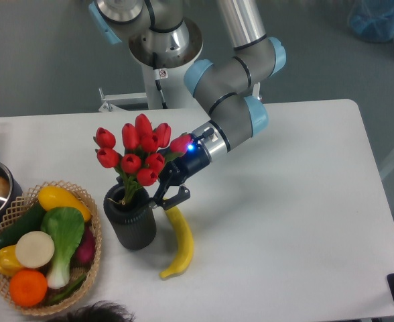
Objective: Insert the flowers into the vase
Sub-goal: 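Push the tulips deeper into the vase and straighten them upright, then open the gripper and lift it away from the tulips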
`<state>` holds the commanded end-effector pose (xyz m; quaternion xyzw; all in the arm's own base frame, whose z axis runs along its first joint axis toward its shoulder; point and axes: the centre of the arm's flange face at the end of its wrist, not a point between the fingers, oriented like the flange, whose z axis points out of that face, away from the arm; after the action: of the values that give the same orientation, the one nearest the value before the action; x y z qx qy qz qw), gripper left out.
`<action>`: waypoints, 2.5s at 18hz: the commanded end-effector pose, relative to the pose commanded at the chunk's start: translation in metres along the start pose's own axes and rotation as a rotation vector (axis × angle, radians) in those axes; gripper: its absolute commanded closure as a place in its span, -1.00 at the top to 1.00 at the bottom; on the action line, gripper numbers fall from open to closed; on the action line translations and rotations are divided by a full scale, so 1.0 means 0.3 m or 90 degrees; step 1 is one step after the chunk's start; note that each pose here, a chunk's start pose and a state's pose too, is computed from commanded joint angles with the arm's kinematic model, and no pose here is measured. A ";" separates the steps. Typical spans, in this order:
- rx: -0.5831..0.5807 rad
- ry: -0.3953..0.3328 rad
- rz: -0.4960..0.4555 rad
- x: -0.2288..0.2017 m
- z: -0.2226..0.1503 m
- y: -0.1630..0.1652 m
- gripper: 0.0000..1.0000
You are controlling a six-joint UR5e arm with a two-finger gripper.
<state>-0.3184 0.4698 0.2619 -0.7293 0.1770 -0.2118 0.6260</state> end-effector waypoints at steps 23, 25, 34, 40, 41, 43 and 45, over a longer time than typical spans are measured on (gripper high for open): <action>-0.132 -0.053 0.041 -0.041 -0.128 -0.086 0.99; -0.188 -0.073 0.051 -0.028 -0.173 -0.107 1.00; -0.503 -0.229 0.072 -0.042 -0.484 -0.267 1.00; -0.618 -0.317 0.049 -0.038 -0.704 -0.441 1.00; -0.658 -0.317 0.059 -0.016 -0.722 -0.461 1.00; -0.718 -0.294 0.090 0.027 -0.746 -0.484 1.00; -0.747 -0.271 0.091 0.064 -0.800 -0.489 1.00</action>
<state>-0.4306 0.2812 0.4390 -0.9640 0.1838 0.1132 0.1554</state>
